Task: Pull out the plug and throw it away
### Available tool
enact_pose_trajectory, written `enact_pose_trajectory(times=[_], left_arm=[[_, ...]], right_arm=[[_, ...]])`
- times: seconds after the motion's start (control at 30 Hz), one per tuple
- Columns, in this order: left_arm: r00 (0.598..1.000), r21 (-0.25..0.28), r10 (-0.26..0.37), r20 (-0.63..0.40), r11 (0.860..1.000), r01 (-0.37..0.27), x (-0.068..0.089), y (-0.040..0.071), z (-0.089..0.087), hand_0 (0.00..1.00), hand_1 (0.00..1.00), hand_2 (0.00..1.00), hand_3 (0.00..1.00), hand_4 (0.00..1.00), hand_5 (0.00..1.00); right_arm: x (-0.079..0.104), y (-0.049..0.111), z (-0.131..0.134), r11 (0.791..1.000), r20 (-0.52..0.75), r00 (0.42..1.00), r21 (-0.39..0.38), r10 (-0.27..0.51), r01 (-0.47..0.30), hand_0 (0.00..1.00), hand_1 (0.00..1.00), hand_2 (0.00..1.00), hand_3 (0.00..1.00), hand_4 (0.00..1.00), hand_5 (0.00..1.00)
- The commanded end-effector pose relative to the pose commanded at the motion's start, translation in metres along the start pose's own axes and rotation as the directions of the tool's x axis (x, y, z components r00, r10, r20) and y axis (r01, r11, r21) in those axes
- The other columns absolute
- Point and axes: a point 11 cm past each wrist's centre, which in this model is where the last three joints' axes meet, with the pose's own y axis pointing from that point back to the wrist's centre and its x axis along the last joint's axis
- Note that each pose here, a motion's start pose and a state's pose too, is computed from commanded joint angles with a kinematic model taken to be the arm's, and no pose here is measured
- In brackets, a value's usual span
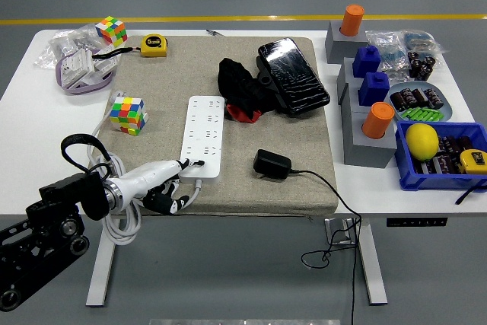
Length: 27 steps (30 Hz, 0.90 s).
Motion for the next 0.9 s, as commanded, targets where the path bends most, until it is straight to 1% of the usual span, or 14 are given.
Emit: enact_pose_trajectory(times=[0.27, 0.37, 0.47, 0.6, 0.7, 0.8, 0.83, 0.9], left_arm=[[1.000, 0.017, 0.007, 0.001, 1.000, -0.007, 0.003, 0.003, -0.007, 0.077, 0.053, 0.143, 0.948, 0.527, 0.002], [1.000, 0.038, -0.017, 0.007, 0.999, 0.017, -0.004, 0.002, -0.012, 0.077, 0.053, 0.143, 0.948, 0.527, 0.002], [0.999, 0.047, -0.035, 0.005, 0.998, 0.035, -0.011, 0.002, -0.014, 0.077, 0.052, 0.143, 0.939, 0.525, 0.002], [0.999, 0.039, -0.050, -0.002, 0.998, 0.050, -0.017, 0.002, -0.012, 0.077, 0.052, 0.143, 0.939, 0.525, 0.002], [1.000, -0.003, -0.022, -0.018, 1.000, 0.022, -0.010, 0.005, -0.002, 0.073, 0.051, 0.143, 0.933, 0.526, 0.002], [0.999, -0.064, 0.025, -0.028, 0.998, -0.027, 0.004, 0.009, 0.012, 0.073, 0.051, 0.143, 0.933, 0.526, 0.002], [0.999, -0.088, 0.045, -0.029, 0.995, -0.048, 0.009, 0.010, 0.017, 0.073, 0.051, 0.143, 0.933, 0.526, 0.002], [0.994, -0.152, 0.107, -0.039, 0.982, -0.111, 0.021, 0.013, 0.028, 0.074, 0.053, 0.145, 0.931, 0.533, 0.002]], right_arm=[[0.000, 0.000, 0.006, 1.000, 0.006, 1.000, -0.010, 0.000, 0.000, 0.625, 0.663, 0.688, 0.627, 0.991, 0.532], [-0.001, 0.000, 0.007, 1.000, 0.006, 1.000, -0.012, -0.001, 0.001, 0.625, 0.663, 0.688, 0.627, 0.991, 0.532], [-0.002, 0.000, 0.007, 1.000, 0.007, 1.000, -0.011, -0.003, 0.004, 0.625, 0.663, 0.687, 0.626, 0.991, 0.534], [-0.003, 0.000, 0.006, 1.000, 0.006, 1.000, -0.010, -0.005, 0.005, 0.625, 0.663, 0.687, 0.626, 0.991, 0.534], [-0.002, 0.000, 0.006, 1.000, 0.006, 1.000, -0.010, -0.003, 0.003, 0.624, 0.663, 0.687, 0.626, 0.991, 0.533], [-0.001, 0.000, 0.006, 1.000, 0.008, 1.000, -0.011, -0.001, 0.001, 0.624, 0.663, 0.687, 0.626, 0.991, 0.533], [-0.001, 0.000, 0.006, 1.000, 0.008, 1.000, -0.010, -0.001, 0.001, 0.624, 0.663, 0.687, 0.626, 0.991, 0.533], [-0.001, 0.000, 0.006, 1.000, 0.010, 1.000, -0.009, -0.001, 0.001, 0.625, 0.663, 0.687, 0.626, 0.991, 0.533]])
